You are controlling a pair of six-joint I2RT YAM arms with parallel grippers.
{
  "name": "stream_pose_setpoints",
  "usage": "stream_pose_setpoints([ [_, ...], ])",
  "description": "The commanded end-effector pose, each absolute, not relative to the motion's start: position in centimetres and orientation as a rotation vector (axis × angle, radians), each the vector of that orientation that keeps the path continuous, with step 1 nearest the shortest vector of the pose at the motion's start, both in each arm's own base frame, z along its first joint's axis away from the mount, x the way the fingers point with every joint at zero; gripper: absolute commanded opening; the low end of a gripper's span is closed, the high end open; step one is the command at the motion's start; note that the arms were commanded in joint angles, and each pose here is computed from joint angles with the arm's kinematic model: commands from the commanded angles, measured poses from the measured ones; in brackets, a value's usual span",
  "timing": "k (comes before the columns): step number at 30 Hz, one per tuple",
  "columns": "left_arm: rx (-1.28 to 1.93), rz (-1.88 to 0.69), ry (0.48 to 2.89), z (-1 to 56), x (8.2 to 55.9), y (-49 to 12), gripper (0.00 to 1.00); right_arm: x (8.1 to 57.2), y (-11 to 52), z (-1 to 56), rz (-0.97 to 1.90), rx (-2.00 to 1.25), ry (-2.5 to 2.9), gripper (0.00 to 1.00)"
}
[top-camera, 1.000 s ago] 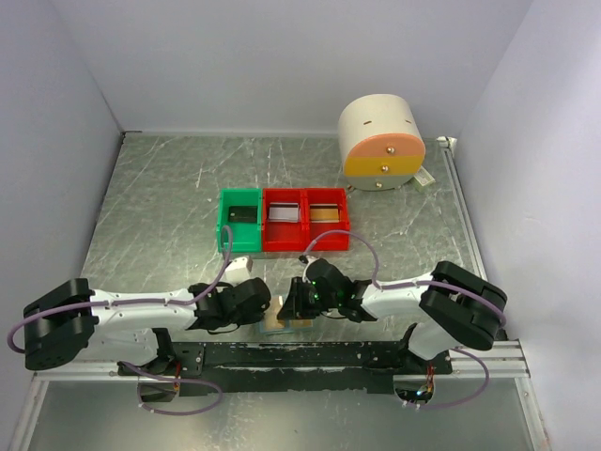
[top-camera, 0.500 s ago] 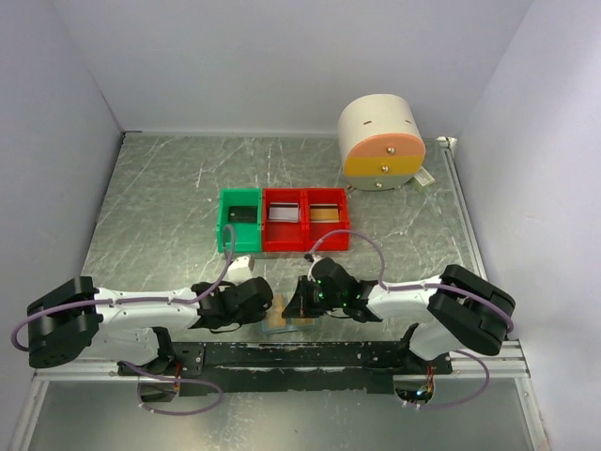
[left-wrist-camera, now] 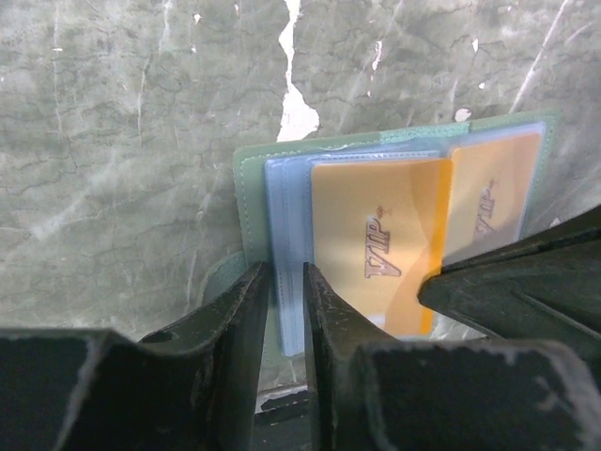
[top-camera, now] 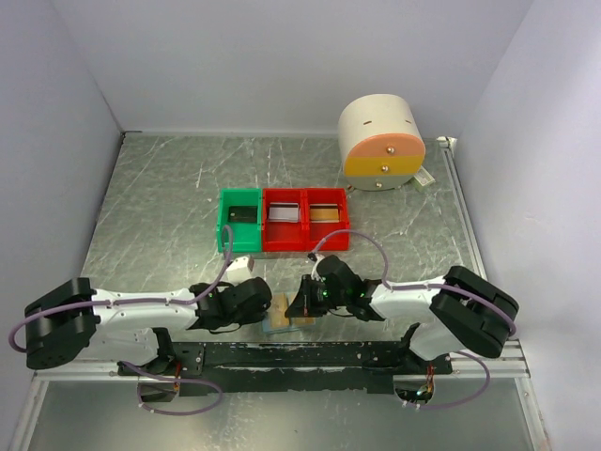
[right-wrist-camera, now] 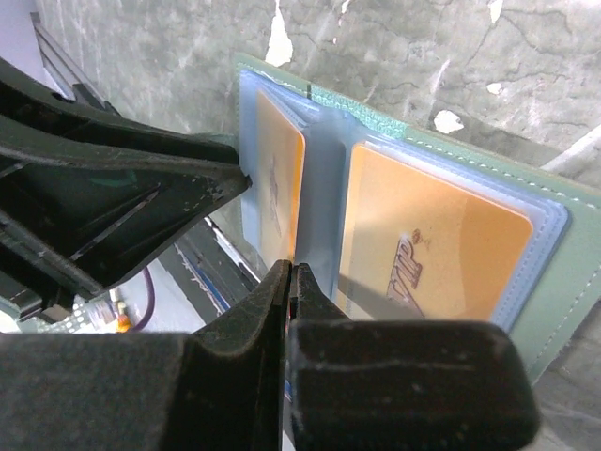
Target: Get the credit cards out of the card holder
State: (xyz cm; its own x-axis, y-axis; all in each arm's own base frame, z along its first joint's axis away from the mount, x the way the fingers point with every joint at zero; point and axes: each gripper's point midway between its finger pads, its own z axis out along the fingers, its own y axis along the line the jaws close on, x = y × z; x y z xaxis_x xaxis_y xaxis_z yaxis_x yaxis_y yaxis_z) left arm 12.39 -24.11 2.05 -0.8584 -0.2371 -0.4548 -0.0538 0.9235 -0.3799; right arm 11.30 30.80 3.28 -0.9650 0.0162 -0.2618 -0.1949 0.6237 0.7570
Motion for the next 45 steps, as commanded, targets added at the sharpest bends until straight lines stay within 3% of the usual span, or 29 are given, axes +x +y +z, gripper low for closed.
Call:
stream_pose_setpoints([
  [1, -0.149, -0.626, 2.539, 3.8, 12.0, -25.8, 0.35, 11.4, 30.8, 2.7, 1.248, -0.164, 2.61, 0.01],
  [10, -0.035, -0.975, 2.377, 8.5, 11.6, -29.3, 0.43, 11.7, 30.5, 1.9, 1.223, -0.135, 2.619, 0.02],
  [18, -0.107, -0.583, 2.573, 2.5, 11.8, -26.7, 0.35, 11.8, 30.6, 2.2, 1.262, -0.128, 2.607, 0.03],
  [23, -0.115, -0.476, 2.621, 1.1, 11.8, -25.9, 0.3, 11.8, 30.6, 2.6, 1.296, -0.106, 2.586, 0.04],
  [33, -0.106, -0.486, 2.614, 1.3, 11.7, -25.4, 0.27, 12.7, 31.2, 3.2, 1.408, -0.038, 2.553, 0.12],
  [39, -0.115, -0.443, 2.625, 0.9, 11.6, -24.8, 0.27, 13.2, 30.4, 3.0, 1.372, -0.019, 2.548, 0.02],
  [45, -0.116, -0.407, 2.635, 0.6, 11.7, -24.6, 0.27, 13.1, 28.9, 3.1, 1.321, -0.034, 2.546, 0.01],
])
